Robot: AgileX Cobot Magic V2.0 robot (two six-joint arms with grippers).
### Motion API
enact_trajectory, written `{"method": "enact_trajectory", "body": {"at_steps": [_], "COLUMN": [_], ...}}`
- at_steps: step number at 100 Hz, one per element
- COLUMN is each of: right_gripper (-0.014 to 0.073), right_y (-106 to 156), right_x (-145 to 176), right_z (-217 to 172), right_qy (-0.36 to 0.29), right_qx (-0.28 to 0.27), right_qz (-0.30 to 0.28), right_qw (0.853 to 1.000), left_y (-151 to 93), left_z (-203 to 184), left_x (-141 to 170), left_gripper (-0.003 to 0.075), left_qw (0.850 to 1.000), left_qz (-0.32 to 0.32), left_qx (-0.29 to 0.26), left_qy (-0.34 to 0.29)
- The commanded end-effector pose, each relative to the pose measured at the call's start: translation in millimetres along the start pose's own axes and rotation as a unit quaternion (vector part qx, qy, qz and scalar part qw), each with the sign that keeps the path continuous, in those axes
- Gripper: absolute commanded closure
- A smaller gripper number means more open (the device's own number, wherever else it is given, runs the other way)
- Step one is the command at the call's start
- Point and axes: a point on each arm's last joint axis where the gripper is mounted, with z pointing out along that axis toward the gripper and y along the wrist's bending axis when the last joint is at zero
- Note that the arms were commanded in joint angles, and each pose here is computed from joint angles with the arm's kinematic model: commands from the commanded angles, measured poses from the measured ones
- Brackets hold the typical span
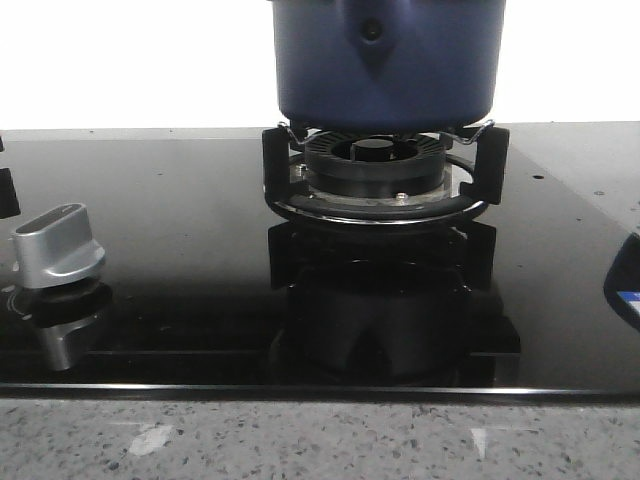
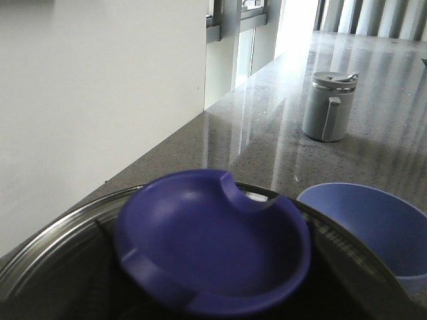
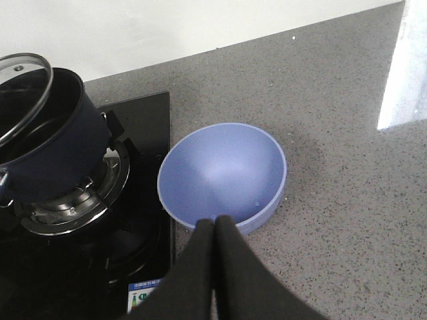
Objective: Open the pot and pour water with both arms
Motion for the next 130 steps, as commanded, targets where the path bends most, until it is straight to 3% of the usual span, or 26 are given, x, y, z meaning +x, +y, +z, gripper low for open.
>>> {"method": "enact_trajectory", "body": {"at_steps": [1, 49, 76, 130], "right_gripper": [0.0663, 0.0663, 0.0663, 0.0663], "right_y": [2.1, 2.2, 2.2, 2.8], "right_x": [-10.3, -10.7, -10.7, -13.0], "right_z": [-1.9, -2.0, -2.0, -2.2], "right_qy": [-0.034, -0.036, -0.036, -0.049], "right_qx": [-0.006, -0.007, -0.007, -0.010], "right_qz": [-0.007, -0.007, -0.007, -0.007], "right_qw": [0.999, 0.999, 0.999, 0.999], "left_y": [-8.0, 3.2, -8.7, -13.9], "left_z": [-5.1, 7.7, 24.9, 12.3], "left_x": [-38.4, -25.7, -31.3, -40.6], "left_gripper": [0.0436, 0.0436, 0.0436, 0.0436], "left_qw": [0.997, 0.997, 0.996, 0.999], "left_qz": [-0.012, -0.022, -0.014, 0.031], "left_qx": [0.006, 0.006, 0.032, 0.025], "left_qy": [-0.080, -0.070, -0.078, -0.037]}}
